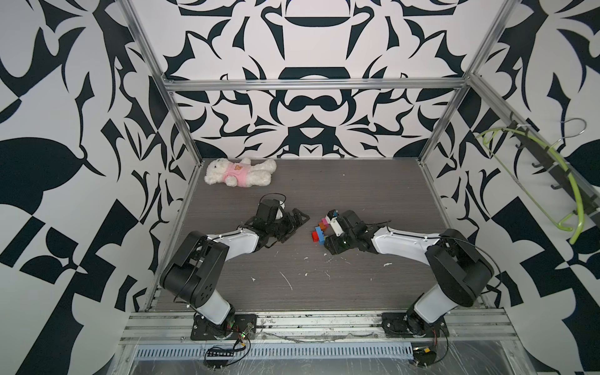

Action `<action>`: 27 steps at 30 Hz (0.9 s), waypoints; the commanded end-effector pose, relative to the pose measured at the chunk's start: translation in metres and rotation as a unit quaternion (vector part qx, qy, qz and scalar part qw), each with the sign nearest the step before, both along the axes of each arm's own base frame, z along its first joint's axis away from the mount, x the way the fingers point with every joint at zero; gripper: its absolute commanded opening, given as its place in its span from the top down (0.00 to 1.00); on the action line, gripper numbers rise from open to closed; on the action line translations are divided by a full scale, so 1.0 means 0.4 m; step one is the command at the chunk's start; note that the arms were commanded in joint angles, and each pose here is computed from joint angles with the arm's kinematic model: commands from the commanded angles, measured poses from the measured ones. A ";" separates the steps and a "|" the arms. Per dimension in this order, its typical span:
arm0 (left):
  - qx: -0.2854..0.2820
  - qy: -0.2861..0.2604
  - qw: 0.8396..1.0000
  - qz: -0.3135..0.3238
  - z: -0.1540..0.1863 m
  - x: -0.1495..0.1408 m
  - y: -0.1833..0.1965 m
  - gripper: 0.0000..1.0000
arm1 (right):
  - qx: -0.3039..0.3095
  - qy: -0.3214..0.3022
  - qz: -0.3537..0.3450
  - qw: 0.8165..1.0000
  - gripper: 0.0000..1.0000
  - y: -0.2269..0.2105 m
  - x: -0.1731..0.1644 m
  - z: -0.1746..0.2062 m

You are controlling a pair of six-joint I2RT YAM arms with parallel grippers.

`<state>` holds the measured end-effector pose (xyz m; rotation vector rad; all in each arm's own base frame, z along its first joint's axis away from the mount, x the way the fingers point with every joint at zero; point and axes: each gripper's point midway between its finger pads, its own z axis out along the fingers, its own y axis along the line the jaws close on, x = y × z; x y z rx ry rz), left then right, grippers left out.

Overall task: Assemble the letter v with lego
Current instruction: Assemble the lego brick with the lego brick.

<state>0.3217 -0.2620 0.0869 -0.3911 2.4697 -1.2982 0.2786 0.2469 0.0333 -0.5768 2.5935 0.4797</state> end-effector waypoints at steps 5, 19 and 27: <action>-0.001 0.008 1.000 -0.005 -0.010 -0.011 -0.003 0.00 | 0.009 0.001 -0.028 1.000 0.37 0.033 0.005 0.037; -0.003 0.010 1.000 -0.007 -0.014 -0.014 -0.001 0.01 | -0.053 0.004 -0.056 0.997 0.38 0.029 0.023 0.029; -0.003 0.012 1.000 -0.008 -0.018 -0.015 -0.002 0.01 | -0.073 0.003 -0.064 0.995 0.41 0.035 0.030 0.012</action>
